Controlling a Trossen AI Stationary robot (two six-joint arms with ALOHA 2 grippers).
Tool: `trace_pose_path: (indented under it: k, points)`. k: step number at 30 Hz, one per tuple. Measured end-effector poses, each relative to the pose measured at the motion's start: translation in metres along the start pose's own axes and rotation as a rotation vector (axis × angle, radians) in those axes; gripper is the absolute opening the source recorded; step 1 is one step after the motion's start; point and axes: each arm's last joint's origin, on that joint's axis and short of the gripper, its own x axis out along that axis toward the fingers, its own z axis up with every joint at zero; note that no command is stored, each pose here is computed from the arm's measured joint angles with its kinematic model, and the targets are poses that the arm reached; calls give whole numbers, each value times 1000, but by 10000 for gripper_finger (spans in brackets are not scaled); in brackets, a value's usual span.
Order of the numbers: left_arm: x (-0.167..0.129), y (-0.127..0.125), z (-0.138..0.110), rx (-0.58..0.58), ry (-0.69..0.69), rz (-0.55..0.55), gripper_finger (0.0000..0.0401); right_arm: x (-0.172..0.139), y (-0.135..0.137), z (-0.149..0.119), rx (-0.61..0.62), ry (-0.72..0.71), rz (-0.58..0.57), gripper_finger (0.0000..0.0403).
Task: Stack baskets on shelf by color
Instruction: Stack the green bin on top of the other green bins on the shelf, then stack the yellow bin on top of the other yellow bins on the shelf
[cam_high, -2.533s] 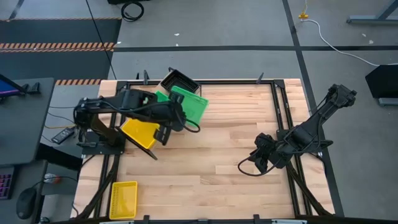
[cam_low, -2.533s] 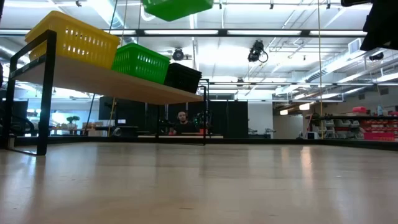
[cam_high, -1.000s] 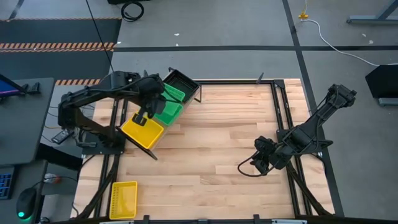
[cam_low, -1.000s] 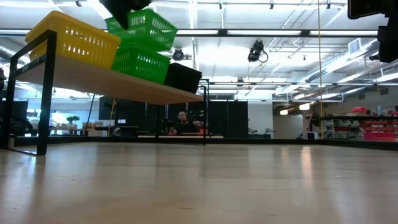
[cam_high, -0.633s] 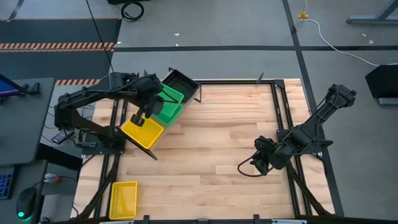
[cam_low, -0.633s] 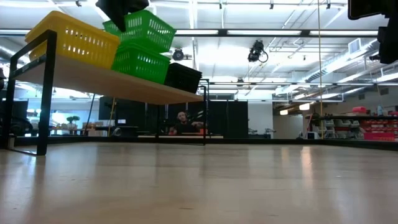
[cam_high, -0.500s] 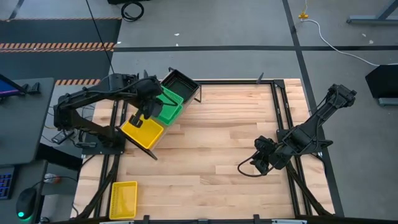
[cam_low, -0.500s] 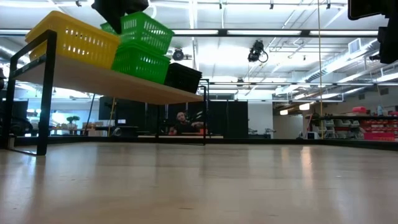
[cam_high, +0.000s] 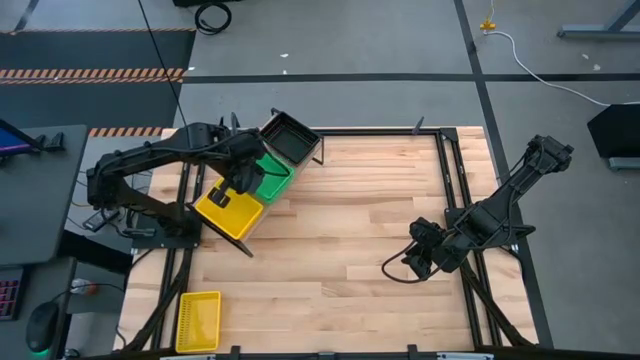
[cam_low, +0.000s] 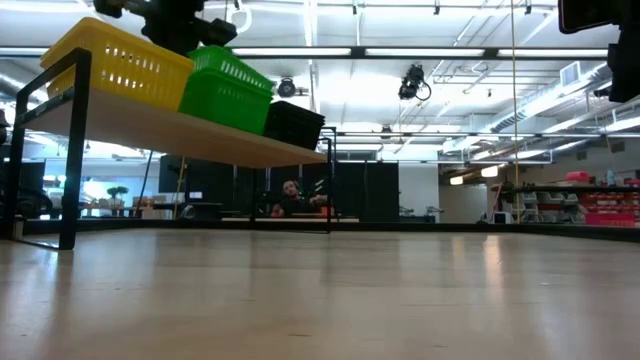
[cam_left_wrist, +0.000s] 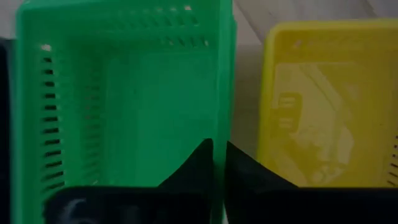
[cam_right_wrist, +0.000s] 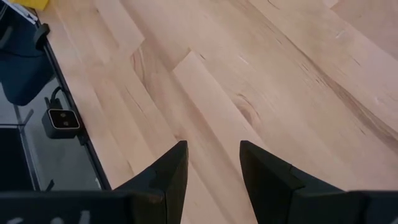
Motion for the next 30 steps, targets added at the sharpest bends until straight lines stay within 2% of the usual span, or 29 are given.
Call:
trace_pose_path:
  k: [4, 10, 13, 16, 19, 23, 26, 30]
  points:
    - [3, 0, 0, -3, 9, -2, 55, 0, 0, 0, 15, 0, 0, 152]
    - [-11, 3, 0, -37, 27, 91, 97, 0, 0, 0, 17, 0, 0, 152]
    - [-28, 6, 2, -95, 18, 164, 112, 0, 0, 0, 17, 0, 0, 152]
    - [-47, 7, 3, -231, -48, 191, 122, 0, 0, 0, 17, 0, 0, 152]
    - [-59, 3, 5, -356, -115, 155, 126, 0, 0, 0, 17, -1, 0, 152]
    - [-61, -11, 9, -416, -78, 77, 122, 0, 0, 0, 11, -1, 0, 152]
    - [-61, -27, 19, -461, -82, -20, 118, 0, 0, 0, 9, -9, -1, 152]
    - [-64, -55, 41, -387, -128, -116, 116, 0, 0, 1, 10, -27, -3, 152]
